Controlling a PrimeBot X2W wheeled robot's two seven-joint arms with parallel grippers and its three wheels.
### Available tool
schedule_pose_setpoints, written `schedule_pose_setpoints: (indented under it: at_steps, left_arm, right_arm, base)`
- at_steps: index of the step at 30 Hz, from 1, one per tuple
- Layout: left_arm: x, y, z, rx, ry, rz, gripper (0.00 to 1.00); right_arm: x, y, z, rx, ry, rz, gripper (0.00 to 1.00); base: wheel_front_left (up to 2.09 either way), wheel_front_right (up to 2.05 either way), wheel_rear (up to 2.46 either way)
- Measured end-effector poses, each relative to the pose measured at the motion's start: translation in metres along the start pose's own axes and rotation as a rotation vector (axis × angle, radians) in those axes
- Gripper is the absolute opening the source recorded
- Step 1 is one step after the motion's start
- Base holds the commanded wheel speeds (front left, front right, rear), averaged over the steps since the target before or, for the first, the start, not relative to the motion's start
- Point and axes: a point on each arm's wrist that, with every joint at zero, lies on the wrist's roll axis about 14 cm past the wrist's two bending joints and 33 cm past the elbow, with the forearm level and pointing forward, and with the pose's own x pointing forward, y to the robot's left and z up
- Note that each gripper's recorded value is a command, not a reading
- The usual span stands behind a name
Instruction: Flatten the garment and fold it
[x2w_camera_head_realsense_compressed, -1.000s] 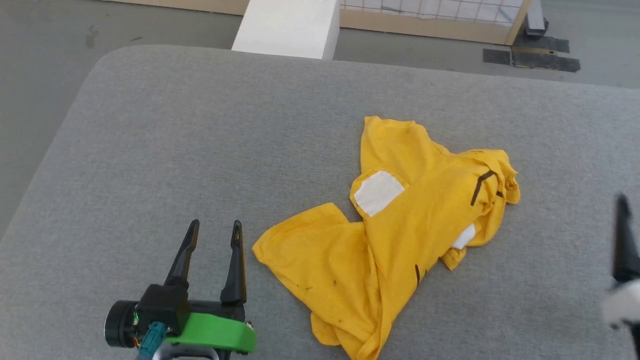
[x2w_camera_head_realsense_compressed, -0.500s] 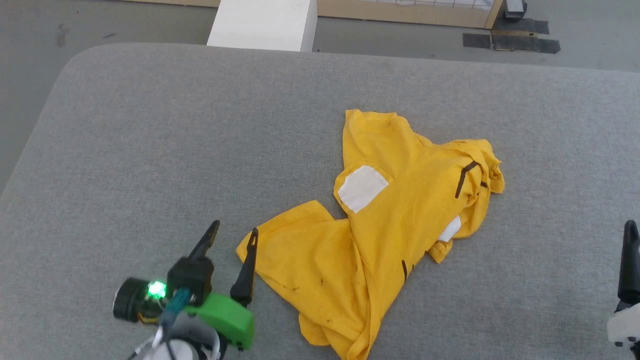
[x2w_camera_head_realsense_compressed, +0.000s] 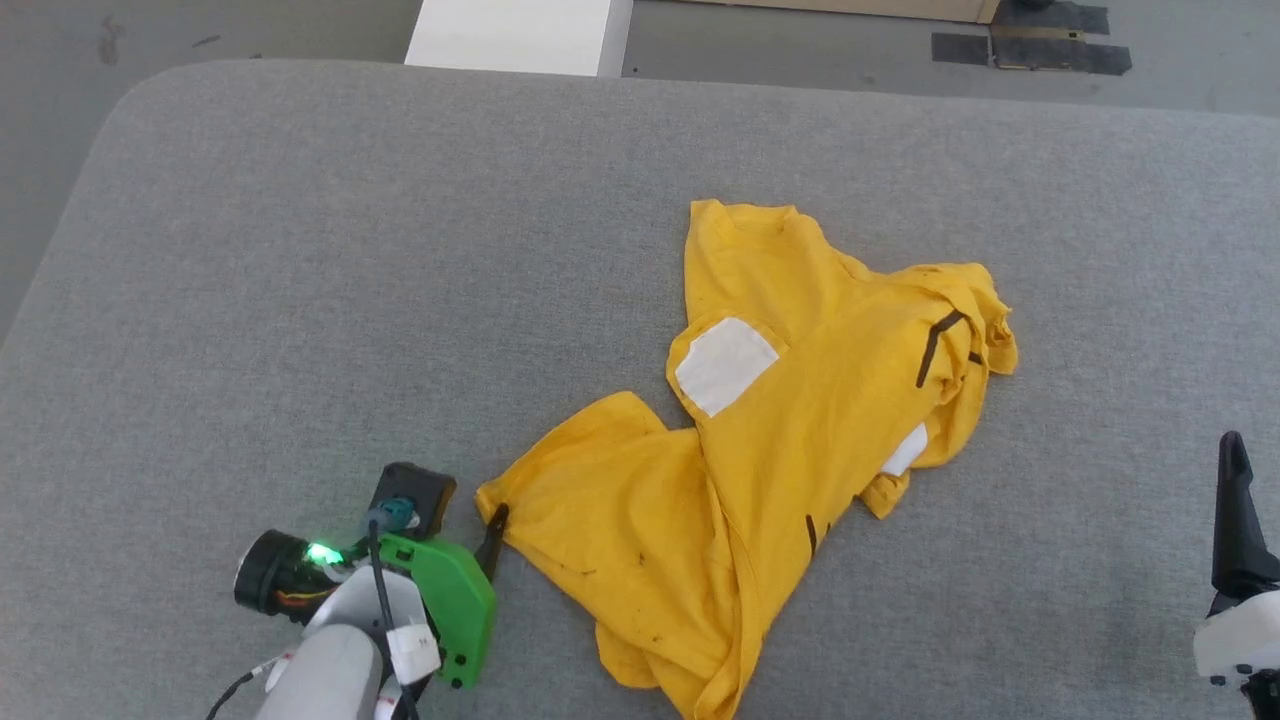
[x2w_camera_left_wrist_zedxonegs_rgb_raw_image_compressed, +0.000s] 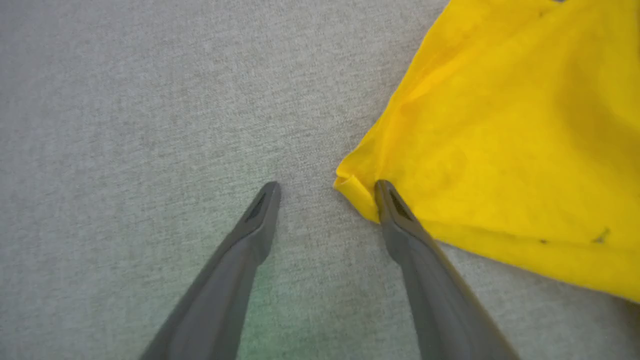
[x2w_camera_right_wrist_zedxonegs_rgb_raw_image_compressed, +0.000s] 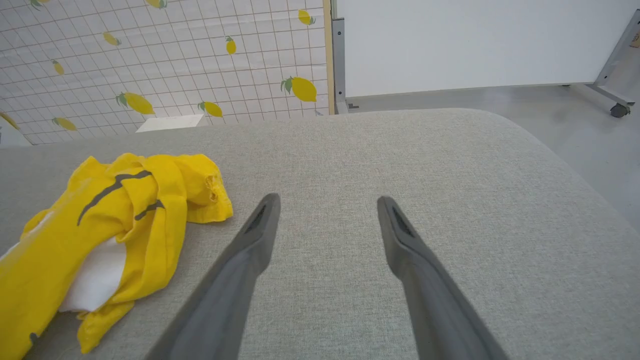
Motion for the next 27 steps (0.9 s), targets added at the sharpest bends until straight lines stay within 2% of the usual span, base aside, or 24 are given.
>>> schedule_pose_setpoints:
  at_steps: [1, 2, 7, 9, 12, 17, 20, 23, 25, 26, 27]
  left_arm:
    - [0.002, -0.002, 0.000, -0.010, 0.004, -0.010, 0.42]
    - [0.003, -0.005, 0.001, -0.017, 0.002, -0.021, 0.00]
    - [0.005, -0.016, 0.014, -0.062, -0.072, -0.055, 0.00]
    - [0.003, -0.010, 0.020, -0.077, -0.110, -0.033, 0.00]
    - [-0.005, 0.016, 0.043, -0.105, -0.214, 0.069, 0.00]
    - [-0.037, 0.083, 0.071, -0.141, -0.360, 0.317, 0.00]
    - [-0.051, 0.100, 0.045, -0.181, -0.303, 0.392, 0.00]
    - [-0.057, 0.095, 0.007, -0.242, -0.199, 0.404, 0.03]
    - [-0.057, 0.088, -0.004, -0.287, -0.177, 0.400, 0.76]
    - [-0.056, 0.083, -0.007, -0.313, -0.175, 0.397, 1.00]
    - [-0.055, 0.080, -0.008, -0.333, -0.179, 0.394, 1.00]
  right_arm:
    - [0.000, 0.000, 0.000, -0.001, 0.002, 0.000, 1.00]
    - [0.001, 0.000, -0.001, -0.001, 0.003, -0.001, 1.00]
    - [0.002, 0.000, -0.001, -0.001, 0.008, -0.002, 1.00]
    - [0.002, 0.001, 0.001, 0.001, 0.003, 0.004, 1.00]
    - [0.002, 0.003, 0.005, 0.007, -0.008, 0.010, 1.00]
    - [0.002, 0.006, 0.008, 0.010, -0.016, 0.017, 1.00]
    - [0.002, 0.005, 0.009, 0.010, -0.018, 0.016, 1.00]
    - [0.003, 0.005, 0.008, 0.010, -0.014, 0.015, 1.00]
    - [0.004, 0.006, 0.007, 0.010, -0.012, 0.017, 1.00]
    - [0.004, 0.007, 0.007, 0.010, -0.009, 0.020, 1.00]
    - [0.005, 0.008, 0.005, 0.010, -0.002, 0.023, 1.00]
  base:
    - [0.00, 0.00, 0.00]
    - [0.00, 0.00, 0.00]
    - [0.00, 0.00, 0.00]
    - [0.00, 0.00, 0.00]
    - [0.00, 0.00, 0.00]
    - [0.00, 0.00, 0.00]
    - [0.00, 0.00, 0.00]
    - [0.00, 0.00, 0.00]
    - [0.00, 0.00, 0.00]
    - [0.00, 0.00, 0.00]
    - [0.00, 0.00, 0.00]
